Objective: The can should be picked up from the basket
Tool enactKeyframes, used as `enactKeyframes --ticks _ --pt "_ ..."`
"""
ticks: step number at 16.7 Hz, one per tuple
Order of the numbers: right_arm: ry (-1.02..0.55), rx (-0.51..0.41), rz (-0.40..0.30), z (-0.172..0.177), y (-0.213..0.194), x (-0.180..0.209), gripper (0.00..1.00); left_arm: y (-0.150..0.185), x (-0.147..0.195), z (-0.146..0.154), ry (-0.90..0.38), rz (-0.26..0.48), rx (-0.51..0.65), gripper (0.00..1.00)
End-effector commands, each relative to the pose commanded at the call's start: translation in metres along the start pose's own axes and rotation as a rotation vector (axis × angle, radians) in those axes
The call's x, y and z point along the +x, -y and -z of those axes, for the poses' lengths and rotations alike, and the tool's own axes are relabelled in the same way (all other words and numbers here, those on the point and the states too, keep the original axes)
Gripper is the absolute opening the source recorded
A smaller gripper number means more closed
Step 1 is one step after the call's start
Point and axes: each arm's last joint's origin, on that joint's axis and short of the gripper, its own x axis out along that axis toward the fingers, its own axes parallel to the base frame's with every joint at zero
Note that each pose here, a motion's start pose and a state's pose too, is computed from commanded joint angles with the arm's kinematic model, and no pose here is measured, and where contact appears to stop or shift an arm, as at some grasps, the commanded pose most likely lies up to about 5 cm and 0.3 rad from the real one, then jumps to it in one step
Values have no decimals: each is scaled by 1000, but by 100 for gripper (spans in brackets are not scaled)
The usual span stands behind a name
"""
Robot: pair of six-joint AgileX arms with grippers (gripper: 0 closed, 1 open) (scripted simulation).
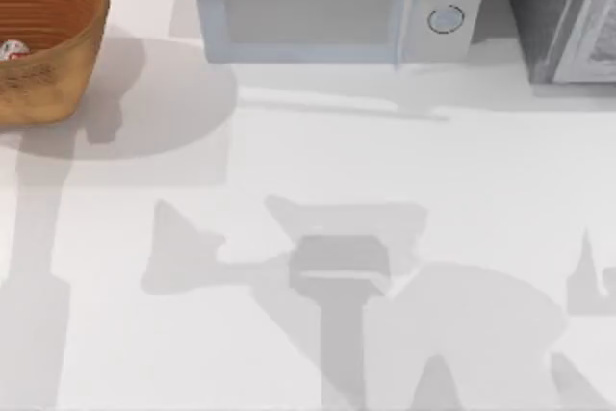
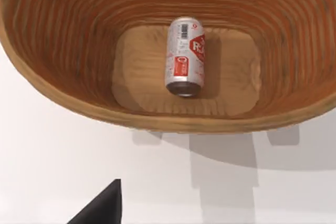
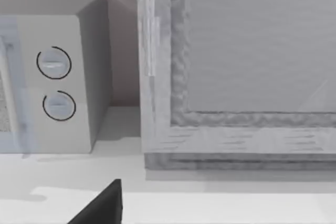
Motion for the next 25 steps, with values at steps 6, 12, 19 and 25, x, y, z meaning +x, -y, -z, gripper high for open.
enactKeyframes --ticks 6,12,19,25 --pt "0 0 0 0 0 0 100 -17 104 -63 -273 31 7 100" --pt "0 0 0 0 0 0 100 -27 201 -70 -466 71 17 100" --pt "0 0 0 0 0 0 100 -29 241 -61 -538 93 23 100" --pt "0 0 0 0 0 0 100 -27 247 -58 -540 93 24 100"
